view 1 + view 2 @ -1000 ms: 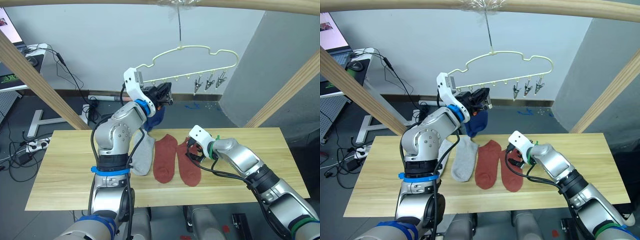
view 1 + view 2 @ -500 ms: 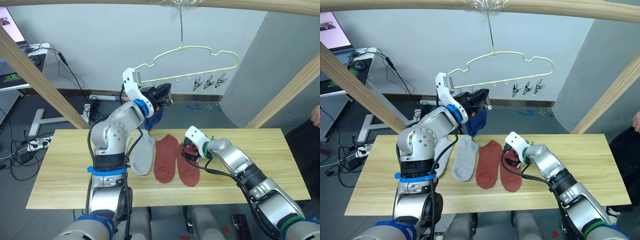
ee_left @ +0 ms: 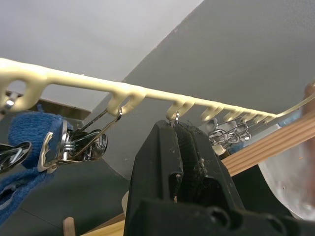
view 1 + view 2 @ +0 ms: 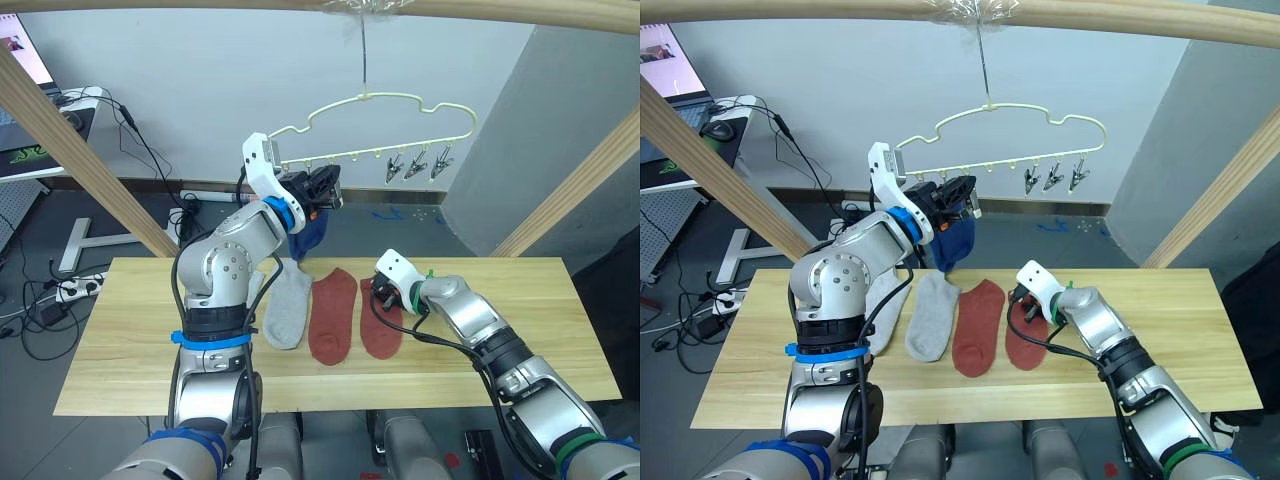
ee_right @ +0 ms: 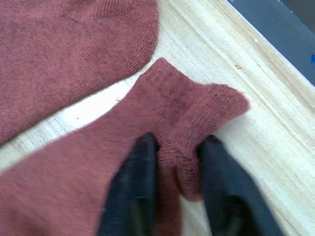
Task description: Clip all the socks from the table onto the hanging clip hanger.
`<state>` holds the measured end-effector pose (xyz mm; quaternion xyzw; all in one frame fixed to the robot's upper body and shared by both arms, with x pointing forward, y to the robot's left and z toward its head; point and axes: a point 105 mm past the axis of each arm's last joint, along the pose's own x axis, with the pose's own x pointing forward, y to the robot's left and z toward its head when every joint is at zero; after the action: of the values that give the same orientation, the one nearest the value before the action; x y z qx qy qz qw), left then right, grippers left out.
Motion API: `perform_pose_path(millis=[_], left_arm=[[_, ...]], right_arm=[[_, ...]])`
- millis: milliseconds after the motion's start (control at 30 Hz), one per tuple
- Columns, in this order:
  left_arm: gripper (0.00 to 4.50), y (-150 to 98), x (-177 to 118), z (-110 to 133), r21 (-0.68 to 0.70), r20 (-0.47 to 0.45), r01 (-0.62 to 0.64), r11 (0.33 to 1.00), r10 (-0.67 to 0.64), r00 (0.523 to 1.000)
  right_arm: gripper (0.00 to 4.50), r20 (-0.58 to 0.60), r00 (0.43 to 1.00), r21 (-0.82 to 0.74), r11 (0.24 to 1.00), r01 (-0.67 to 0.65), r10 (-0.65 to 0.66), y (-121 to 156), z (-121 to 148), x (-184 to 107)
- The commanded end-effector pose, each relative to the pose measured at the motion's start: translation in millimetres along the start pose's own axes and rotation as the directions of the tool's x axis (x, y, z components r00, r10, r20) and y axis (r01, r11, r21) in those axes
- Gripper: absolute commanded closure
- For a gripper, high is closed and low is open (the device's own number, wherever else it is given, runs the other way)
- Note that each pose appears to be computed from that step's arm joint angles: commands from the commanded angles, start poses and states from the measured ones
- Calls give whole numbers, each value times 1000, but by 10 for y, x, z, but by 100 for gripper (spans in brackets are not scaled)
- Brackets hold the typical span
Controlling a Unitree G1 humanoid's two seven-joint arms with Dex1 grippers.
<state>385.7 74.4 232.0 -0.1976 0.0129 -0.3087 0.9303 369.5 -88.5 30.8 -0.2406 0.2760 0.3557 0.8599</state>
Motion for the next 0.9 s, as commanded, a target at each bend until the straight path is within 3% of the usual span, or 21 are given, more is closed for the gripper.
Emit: perform_pose_path(millis=[33, 300, 433, 567, 900], left_arm=[[450, -106, -22, 142, -24, 38, 48, 999, -47, 998], [450, -13, -46, 196, -171, 18, 62, 983, -59, 998], [450, 22, -53, 234, -231, 21, 66, 971, -63, 998], [450, 29, -40, 241, -266, 14, 69, 962, -68, 998], [450, -3, -21, 217, -273, -4, 79, 959, -83, 997]], right_arm=[[447, -27, 1000, 2, 1000, 1, -1, 13, -101, -40], [447, 121, 992, -53, 997, 52, -45, -33, 371, -446], [447, 206, 977, -7, 998, 64, -62, -4, 605, -645], [447, 326, 944, 105, 994, 15, -49, 77, 872, -835], [447, 477, 879, 215, 970, -114, -2, 155, 1235, -1065]])
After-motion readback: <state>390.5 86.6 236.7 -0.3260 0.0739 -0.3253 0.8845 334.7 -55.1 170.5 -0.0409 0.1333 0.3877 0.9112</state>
